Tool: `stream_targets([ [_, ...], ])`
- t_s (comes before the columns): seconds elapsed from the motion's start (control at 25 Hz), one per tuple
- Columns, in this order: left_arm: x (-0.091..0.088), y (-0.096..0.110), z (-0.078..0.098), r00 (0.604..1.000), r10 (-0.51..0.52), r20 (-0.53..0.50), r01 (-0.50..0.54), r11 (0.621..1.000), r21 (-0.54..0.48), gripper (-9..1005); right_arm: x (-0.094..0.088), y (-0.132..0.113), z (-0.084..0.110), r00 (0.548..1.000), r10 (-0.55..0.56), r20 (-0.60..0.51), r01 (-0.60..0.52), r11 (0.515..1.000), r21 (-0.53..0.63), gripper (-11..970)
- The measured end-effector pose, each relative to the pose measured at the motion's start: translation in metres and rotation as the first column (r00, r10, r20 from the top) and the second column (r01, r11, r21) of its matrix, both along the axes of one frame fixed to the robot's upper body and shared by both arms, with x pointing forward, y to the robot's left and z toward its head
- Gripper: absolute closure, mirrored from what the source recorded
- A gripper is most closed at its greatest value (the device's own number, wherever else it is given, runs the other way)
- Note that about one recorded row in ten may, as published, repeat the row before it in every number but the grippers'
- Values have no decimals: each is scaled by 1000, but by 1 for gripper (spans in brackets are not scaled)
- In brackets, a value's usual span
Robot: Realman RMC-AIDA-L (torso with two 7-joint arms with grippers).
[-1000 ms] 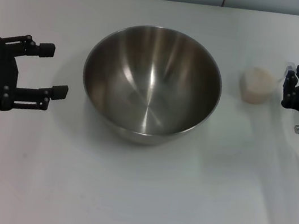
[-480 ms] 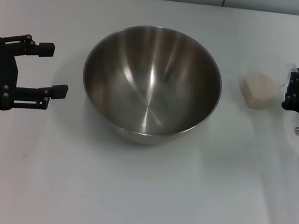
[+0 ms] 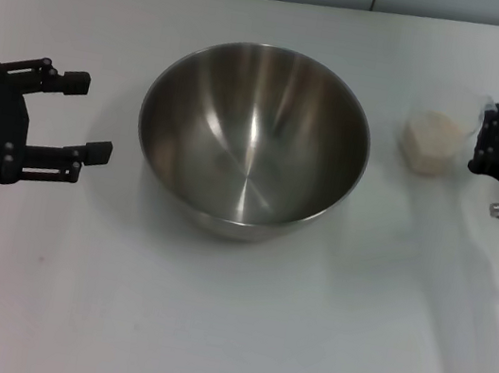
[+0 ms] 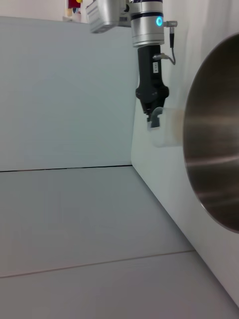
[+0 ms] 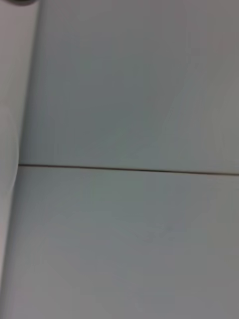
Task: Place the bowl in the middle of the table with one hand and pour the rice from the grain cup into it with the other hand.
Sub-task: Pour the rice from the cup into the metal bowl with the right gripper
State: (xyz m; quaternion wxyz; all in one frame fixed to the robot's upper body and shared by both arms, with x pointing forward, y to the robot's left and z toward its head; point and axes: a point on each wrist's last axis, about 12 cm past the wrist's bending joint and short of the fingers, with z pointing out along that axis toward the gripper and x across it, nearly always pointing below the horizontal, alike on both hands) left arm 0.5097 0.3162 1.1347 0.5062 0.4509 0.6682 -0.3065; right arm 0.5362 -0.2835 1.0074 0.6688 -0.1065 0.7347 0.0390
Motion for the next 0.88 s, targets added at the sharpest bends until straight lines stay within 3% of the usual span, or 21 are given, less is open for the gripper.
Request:
stream_targets([
  [0.52, -5, 4, -10, 999, 37, -26, -37, 999, -21, 170, 15, 17, 31, 982, 40, 183, -55, 995, 82, 951],
  [0.88, -8, 4, -12, 999, 36, -33, -37, 999, -31, 170, 26, 31, 49, 954, 98, 285, -120, 991, 62, 951],
])
